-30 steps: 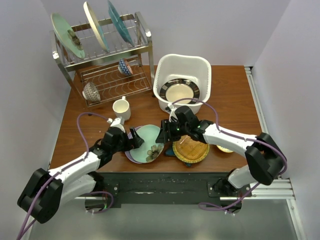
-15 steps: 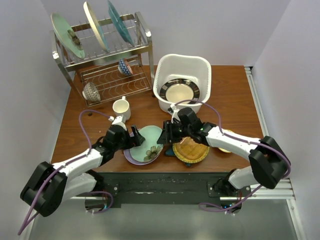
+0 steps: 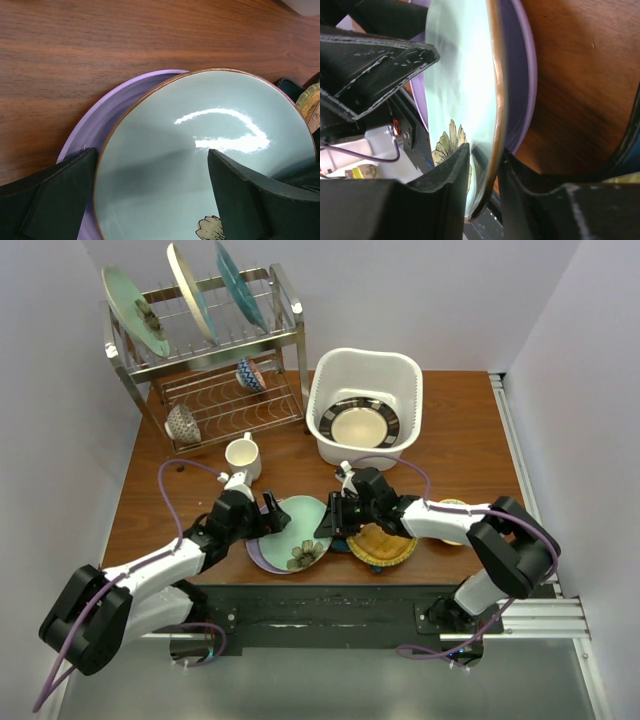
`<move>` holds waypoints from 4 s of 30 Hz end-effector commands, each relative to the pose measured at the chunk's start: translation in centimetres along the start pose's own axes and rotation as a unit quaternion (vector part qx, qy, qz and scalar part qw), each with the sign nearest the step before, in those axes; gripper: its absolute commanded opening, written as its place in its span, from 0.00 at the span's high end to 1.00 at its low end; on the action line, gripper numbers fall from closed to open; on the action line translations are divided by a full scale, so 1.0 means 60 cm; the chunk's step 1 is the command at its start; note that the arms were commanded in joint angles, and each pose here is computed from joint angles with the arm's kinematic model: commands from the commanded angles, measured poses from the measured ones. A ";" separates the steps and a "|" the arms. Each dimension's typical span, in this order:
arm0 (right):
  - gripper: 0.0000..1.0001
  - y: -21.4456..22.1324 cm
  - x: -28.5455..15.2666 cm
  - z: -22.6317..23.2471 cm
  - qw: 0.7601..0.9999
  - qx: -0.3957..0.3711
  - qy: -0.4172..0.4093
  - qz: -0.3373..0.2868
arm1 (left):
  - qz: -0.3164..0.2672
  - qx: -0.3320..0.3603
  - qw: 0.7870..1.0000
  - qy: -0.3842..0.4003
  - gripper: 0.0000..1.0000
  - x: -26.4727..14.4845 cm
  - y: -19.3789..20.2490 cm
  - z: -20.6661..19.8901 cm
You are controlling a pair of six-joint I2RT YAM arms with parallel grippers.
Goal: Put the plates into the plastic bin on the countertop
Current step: Pick up the plate at the center of the board.
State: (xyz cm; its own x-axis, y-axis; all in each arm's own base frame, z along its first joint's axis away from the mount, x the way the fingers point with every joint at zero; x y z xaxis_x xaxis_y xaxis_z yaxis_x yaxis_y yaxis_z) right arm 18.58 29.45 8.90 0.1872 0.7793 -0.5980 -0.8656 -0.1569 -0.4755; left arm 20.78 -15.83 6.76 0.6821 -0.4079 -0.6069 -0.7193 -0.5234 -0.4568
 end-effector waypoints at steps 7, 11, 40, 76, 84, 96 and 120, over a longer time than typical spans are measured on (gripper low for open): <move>0.87 -0.040 0.010 0.043 0.997 -0.019 -0.067 -0.042 | 0.022 0.001 1.000 0.017 0.04 -0.022 0.013 -0.014; 0.96 -0.036 0.010 0.040 0.997 -0.018 -0.065 -0.038 | 0.015 0.004 1.000 0.019 0.04 -0.029 0.008 -0.016; 1.00 -0.040 -0.084 0.054 0.995 -0.059 0.002 -0.076 | -0.041 0.021 0.997 0.060 0.02 -0.080 -0.062 -0.096; 1.00 -0.051 -0.146 0.053 0.986 -0.087 0.060 -0.128 | -0.022 0.015 0.999 0.043 0.02 -0.088 -0.047 -0.078; 1.00 -0.062 -0.187 0.064 0.981 -0.095 0.082 -0.150 | 0.005 0.022 0.998 0.057 0.02 -0.050 -0.040 -0.094; 1.00 -0.143 -0.216 0.085 0.968 -0.114 0.110 -0.194 | -0.027 0.046 0.998 0.025 0.02 -0.087 -0.067 -0.093; 1.00 -0.265 -0.228 0.046 0.969 -0.075 0.059 -0.227 | -0.033 0.026 0.999 0.001 0.02 -0.103 -0.052 -0.057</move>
State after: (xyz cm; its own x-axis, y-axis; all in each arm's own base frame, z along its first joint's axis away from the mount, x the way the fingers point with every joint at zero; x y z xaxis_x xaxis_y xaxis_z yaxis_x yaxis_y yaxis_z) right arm 26.28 21.16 19.01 0.5327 0.5914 -0.6054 -0.7517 0.0020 -0.6595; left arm 18.96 -13.75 14.69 0.7287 -0.3630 -0.5807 -0.6782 -0.4996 -0.5389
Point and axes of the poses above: each gripper's point midway between its finger pads, its own x axis out along the fingers, its own z axis along the line the jaws close on, y = z × x, the point moved 4 cm from there along -x, back along the fingers, and after that the axes turned 13 degrees about -x, right-handed, at the moved point
